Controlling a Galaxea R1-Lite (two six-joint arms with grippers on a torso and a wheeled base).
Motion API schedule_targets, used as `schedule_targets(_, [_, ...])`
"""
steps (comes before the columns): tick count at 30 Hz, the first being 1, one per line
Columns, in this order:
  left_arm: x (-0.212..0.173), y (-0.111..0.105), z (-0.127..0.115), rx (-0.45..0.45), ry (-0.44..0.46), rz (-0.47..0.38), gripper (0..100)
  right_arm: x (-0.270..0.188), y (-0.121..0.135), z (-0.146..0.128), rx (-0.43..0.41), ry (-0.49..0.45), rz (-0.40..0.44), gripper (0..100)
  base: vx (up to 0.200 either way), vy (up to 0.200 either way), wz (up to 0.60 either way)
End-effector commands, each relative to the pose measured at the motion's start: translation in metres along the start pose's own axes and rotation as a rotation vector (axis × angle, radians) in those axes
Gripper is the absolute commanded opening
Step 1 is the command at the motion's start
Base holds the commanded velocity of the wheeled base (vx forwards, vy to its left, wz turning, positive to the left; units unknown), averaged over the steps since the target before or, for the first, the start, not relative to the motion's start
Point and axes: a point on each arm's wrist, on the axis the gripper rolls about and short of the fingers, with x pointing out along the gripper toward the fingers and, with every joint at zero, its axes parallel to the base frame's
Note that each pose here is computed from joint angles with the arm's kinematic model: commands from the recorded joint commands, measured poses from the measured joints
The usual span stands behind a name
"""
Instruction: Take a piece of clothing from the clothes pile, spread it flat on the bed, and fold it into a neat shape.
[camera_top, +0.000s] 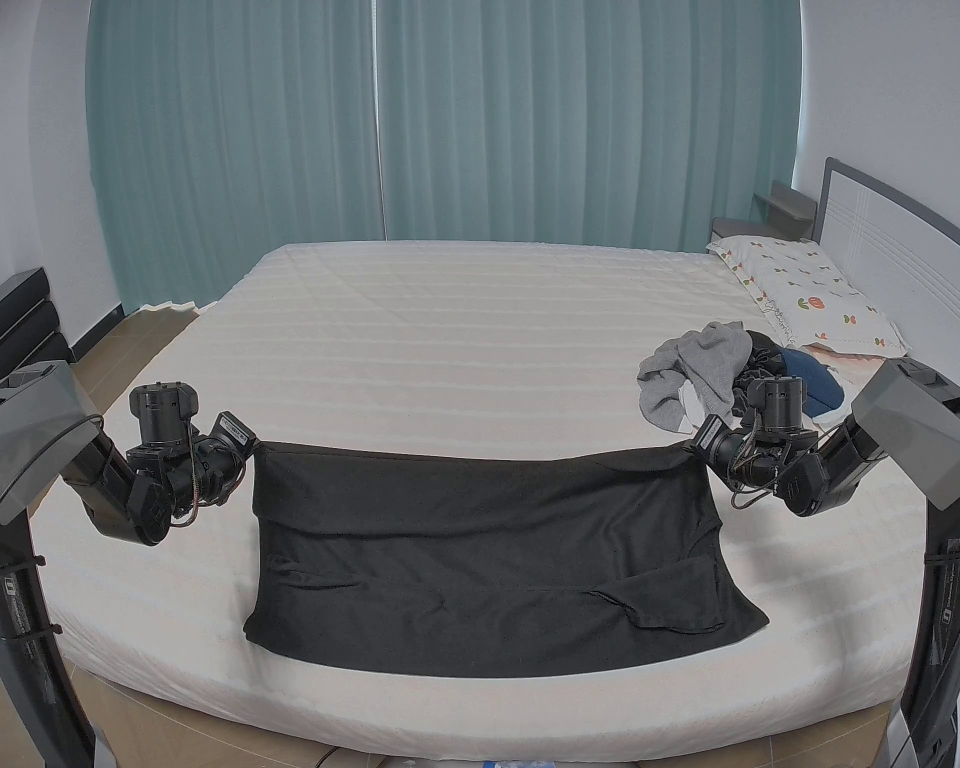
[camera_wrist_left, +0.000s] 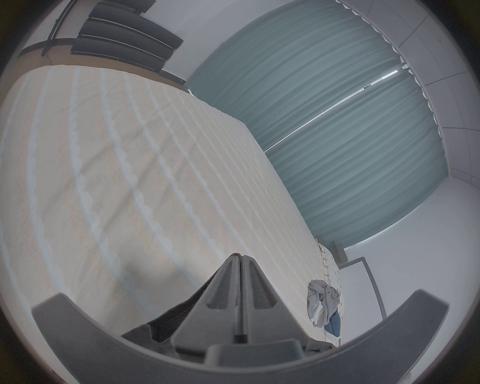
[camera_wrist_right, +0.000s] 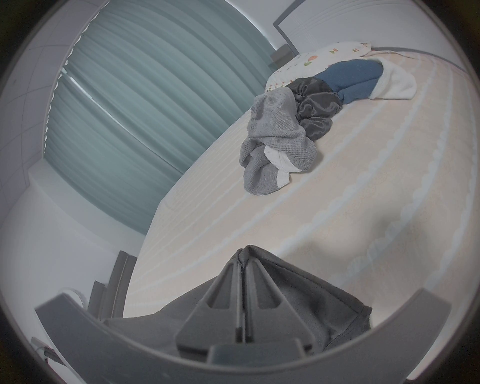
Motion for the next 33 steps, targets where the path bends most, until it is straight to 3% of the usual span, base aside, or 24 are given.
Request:
schedule_targets(1, [0.000, 0.002, 0.004, -0.005, -0.013, -0.001, 0, 0.003, -0.003, 0.000, 0.009, 0.001, -0.004, 0, 0.000, 0.000, 0.00])
schedule_targets(11, [0.004, 0.006, 0.000, -0.001, -0.011, -0.009, 0, 0.005, 0.004, 0.005, 0.061, -0.016, 0.018, 0, 0.000, 0.000, 0.00])
schedule_targets(18, [-0.001, 0.019, -0.009, 0.002, 0.033, 0.037, 0, -0.003, -0.008, -0.003, 0.078, 0.054, -0.050, 0, 0.000, 0.000, 0.00])
schedule_targets(26, [-0.026, 0.036, -0.025, 0.149, 0.132, 0.080, 0, -0.032, -0.020, -0.018, 0.023, 0.171, -0.078, 0, 0.000, 0.000, 0.00])
schedule_targets(33, [-0.033, 0.051, -0.039, 0.225, 0.194, 0.133, 0, -0.036, -0.039, -0.039, -0.034, 0.244, -0.132, 0, 0.000, 0.000, 0.00])
